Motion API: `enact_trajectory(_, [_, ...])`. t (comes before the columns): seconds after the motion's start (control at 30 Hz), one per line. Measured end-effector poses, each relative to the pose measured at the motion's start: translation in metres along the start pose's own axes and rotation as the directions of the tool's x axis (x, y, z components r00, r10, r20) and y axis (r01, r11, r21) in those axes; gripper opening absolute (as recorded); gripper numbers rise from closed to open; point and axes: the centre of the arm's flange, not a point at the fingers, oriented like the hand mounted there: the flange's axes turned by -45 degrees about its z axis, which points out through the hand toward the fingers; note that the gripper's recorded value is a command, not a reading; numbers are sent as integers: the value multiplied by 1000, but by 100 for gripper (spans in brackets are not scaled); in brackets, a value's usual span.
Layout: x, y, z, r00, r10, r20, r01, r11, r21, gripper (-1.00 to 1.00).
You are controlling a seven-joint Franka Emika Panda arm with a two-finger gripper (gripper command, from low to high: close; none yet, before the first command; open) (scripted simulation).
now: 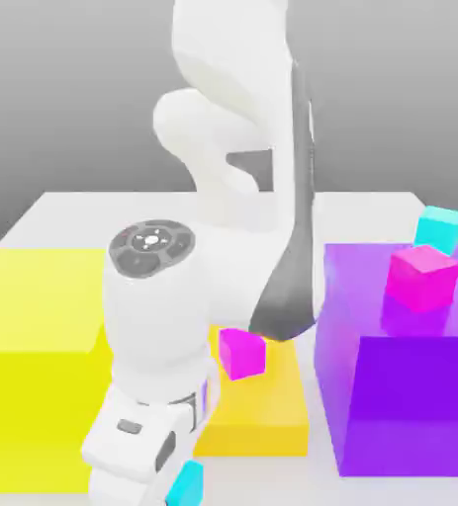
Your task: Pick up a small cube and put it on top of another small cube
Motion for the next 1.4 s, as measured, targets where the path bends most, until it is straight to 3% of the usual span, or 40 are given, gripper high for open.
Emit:
enact_trajectory(0.17, [72,-5,2,964,-267,-5,267,962,55,-100])
enact_trajectory(0.37, [152,-18,-17,824,-567,16,562,819,114,-100])
enact_trajectory(0.6, [231,-40,-62,572,-814,102,799,581,157,-100])
enact_trajectory(0.7, [259,-70,-102,533,-832,153,818,553,157,-100])
enact_trajectory(0.8, [280,-109,-146,523,-826,210,819,556,145,-100])
enact_trajectory(0.93, [292,-168,-185,566,-795,219,797,595,102,-100])
enact_trajectory(1.4, [245,-339,-259,779,-624,63,624,781,9,-100])
